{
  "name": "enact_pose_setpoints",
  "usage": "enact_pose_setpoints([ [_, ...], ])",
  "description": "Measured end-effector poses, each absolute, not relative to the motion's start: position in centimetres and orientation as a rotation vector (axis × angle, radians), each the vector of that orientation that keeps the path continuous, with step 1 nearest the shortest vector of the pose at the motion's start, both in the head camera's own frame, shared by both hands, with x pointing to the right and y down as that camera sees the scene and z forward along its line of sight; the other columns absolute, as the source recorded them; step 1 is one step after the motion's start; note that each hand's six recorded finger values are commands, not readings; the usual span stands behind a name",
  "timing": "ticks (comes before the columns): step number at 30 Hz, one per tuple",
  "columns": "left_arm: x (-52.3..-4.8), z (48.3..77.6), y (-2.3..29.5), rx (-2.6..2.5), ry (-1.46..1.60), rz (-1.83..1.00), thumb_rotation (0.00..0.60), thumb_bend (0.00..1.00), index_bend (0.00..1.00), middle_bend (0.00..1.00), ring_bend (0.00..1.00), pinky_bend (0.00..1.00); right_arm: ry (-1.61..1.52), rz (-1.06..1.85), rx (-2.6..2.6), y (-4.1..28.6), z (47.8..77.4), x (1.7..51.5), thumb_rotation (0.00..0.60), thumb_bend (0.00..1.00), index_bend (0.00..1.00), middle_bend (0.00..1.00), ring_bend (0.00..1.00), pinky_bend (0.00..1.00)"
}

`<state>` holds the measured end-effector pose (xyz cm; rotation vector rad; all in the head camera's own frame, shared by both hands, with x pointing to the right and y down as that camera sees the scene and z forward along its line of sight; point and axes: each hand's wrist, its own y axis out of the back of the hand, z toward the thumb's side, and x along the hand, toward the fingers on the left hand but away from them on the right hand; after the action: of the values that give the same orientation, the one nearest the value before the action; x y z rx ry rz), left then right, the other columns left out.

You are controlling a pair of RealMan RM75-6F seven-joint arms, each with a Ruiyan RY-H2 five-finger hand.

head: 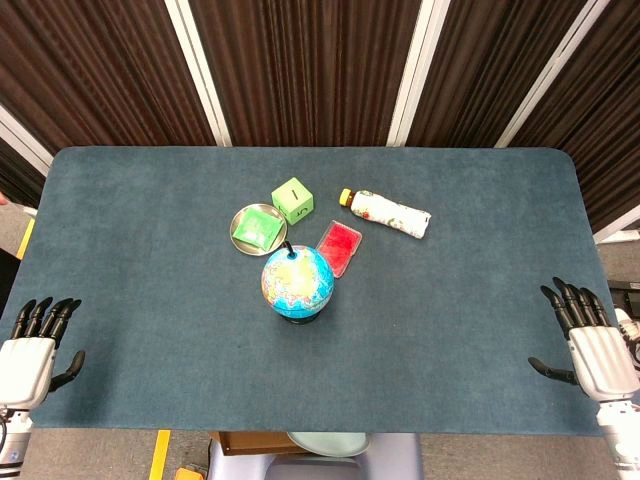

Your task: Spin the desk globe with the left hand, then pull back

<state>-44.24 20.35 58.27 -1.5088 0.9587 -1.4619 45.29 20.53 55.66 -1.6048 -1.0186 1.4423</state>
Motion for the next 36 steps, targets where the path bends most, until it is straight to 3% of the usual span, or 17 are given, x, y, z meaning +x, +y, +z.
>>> enact_pose_setpoints([
  [15, -41.7, 58.0, 18.8, -1.577, 0.905, -1.343, 0.6, 0.38, 0.13, 0.13, 0.08, 0.04, -1.067, 1.38, -1.585, 20.6, 54.8, 45.5, 0.6, 0.11, 0.0, 0.0, 0.0, 0.0],
  [29, -26.2, 58.8, 12.1, -1.878, 0.68, -0.846, 0.6, 0.38, 0.13, 0.12, 0.08, 0.07, -1.063, 1.288, -1.613, 19.9, 54.1, 44.1, 0.6, 0.11, 0.0, 0.0, 0.0, 0.0],
  [36, -18.1, 59.0, 10.1, -1.923, 0.6, -0.699, 0.6, 0.36, 0.01, 0.02, 0.0, 0.05, -1.064, 1.293, -1.612, 19.8, 54.0, 44.2, 0.6, 0.11, 0.0, 0.0, 0.0, 0.0],
])
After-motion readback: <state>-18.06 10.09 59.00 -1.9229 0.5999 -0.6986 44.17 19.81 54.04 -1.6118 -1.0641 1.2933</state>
